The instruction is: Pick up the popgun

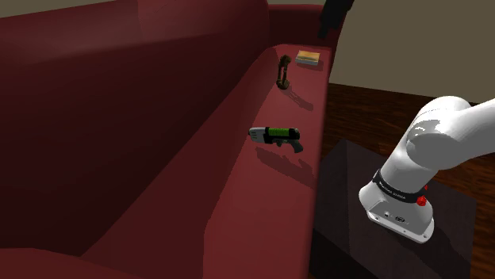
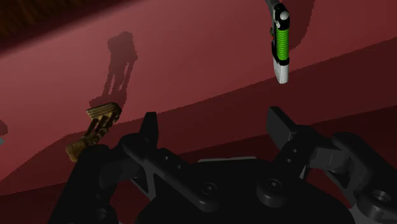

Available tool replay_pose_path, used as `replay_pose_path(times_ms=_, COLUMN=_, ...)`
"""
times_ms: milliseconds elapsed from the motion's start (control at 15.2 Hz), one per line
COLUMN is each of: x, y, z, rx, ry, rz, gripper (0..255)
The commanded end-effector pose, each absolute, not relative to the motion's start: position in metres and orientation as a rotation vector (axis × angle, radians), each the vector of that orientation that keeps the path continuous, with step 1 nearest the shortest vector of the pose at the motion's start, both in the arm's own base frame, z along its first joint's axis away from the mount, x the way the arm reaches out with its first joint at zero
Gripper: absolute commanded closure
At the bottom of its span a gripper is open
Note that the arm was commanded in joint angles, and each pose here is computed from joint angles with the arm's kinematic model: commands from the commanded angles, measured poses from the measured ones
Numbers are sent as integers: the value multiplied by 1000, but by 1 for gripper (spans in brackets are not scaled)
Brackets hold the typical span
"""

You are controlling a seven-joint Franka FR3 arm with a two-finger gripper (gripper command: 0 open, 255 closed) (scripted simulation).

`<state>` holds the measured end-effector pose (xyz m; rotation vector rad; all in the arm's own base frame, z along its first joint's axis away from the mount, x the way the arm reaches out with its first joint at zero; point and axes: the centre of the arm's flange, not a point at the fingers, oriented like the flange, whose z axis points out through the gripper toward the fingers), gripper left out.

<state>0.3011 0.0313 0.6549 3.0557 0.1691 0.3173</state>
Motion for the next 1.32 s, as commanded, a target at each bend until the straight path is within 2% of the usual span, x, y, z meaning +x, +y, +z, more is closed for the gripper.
replay_pose_path(times_ms=0, x=301, y=31, z=655, rx=3056, ry=169, rz=317, gripper=0)
replay_pose_path(times_ms=1254, x=350, y=151, z=446, rx=3078, ry=581, rz=160, gripper=0)
